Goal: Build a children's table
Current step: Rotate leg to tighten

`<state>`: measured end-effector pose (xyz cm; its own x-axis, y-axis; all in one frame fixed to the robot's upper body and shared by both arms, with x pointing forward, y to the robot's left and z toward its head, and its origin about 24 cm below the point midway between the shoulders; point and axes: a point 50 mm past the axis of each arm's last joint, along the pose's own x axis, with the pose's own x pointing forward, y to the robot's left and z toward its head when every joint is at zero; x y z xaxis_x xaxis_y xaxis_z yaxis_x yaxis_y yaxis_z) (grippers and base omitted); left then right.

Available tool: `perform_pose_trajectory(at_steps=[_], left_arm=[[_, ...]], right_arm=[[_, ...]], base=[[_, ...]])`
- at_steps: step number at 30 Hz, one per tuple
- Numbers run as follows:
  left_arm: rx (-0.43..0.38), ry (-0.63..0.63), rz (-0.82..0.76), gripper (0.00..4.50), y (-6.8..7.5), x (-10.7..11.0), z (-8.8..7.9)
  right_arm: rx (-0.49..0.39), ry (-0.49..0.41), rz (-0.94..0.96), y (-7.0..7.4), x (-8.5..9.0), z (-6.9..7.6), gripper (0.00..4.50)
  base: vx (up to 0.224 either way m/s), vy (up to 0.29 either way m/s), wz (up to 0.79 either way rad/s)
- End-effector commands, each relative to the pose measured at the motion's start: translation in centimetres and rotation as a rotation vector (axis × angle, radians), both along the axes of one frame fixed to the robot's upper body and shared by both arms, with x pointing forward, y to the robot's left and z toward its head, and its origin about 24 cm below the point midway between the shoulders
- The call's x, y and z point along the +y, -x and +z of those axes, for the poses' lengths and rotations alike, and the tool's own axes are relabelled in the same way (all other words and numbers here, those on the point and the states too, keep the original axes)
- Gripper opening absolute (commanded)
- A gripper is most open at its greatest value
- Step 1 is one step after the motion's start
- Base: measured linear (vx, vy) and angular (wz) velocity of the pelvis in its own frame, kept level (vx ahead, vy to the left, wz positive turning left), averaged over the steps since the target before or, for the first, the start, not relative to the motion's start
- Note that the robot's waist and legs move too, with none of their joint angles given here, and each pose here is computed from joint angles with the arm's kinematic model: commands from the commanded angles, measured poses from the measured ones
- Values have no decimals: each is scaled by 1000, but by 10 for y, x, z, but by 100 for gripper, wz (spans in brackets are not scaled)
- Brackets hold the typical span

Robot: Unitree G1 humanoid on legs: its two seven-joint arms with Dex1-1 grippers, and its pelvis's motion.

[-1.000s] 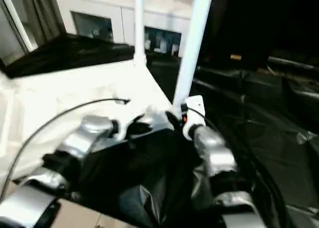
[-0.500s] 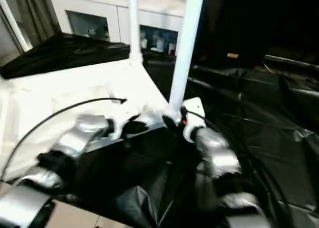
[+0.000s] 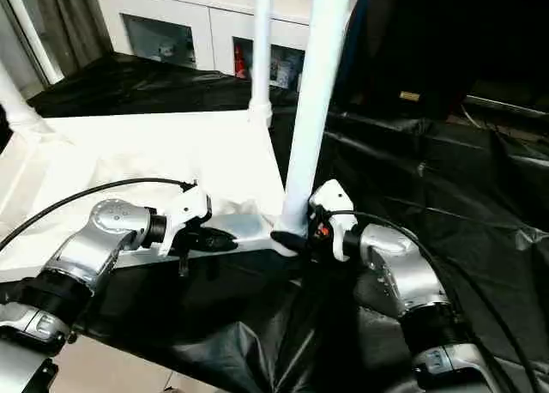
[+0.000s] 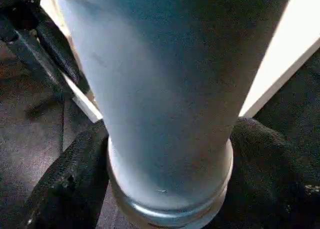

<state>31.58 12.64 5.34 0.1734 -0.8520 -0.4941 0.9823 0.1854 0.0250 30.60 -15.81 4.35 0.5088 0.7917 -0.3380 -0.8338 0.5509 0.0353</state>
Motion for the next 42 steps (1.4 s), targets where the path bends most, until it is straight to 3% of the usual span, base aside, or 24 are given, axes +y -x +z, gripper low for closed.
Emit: perform_pose_trajectory(at_steps=[1,7,13,20,23,29,30,33,36,38,40,42], left_arm=[[-3,74,-50,0,4,-8,5],[7,79,-57,0,6,-8,5],[9,71,-21,0,4,-8,2],[-59,35,250,0,-19,-24,-6],[-82,22,387,0,-28,-40,-8],[-110,-4,379,0,-29,-57,-10],[-110,-4,379,0,-29,-57,-10],[-116,1,355,0,-29,-55,-9],[-122,-10,294,0,-26,-48,-9],[-122,-13,265,0,-24,-46,-9],[-104,-9,209,0,-19,-38,-9],[-100,-2,186,0,-17,-36,-8]], right_arm=[[5,4,-11,2,-5,0,345],[26,-13,7,5,-5,-2,292],[31,-59,-83,2,-6,-5,279],[60,-86,-566,-17,-10,-24,277],[87,-52,-718,-21,4,-33,277],[37,-53,-697,-26,32,-29,277],[37,-53,-697,-26,32,-29,277],[15,-122,-689,-30,31,-22,347],[-27,-120,-634,-31,25,-16,349],[-47,-114,-603,-31,23,-13,384],[-82,-82,-437,-26,19,-8,393],[-85,-78,-389,-24,17,-7,393]], base=[[0,0,0],[0,0,0],[0,0,0],[0,0,0],[0,0,0],[0,0,0],[0,0,0],[0,0,0],[0,0,0],[0,0,0],[0,0,0],[0,0,0]])
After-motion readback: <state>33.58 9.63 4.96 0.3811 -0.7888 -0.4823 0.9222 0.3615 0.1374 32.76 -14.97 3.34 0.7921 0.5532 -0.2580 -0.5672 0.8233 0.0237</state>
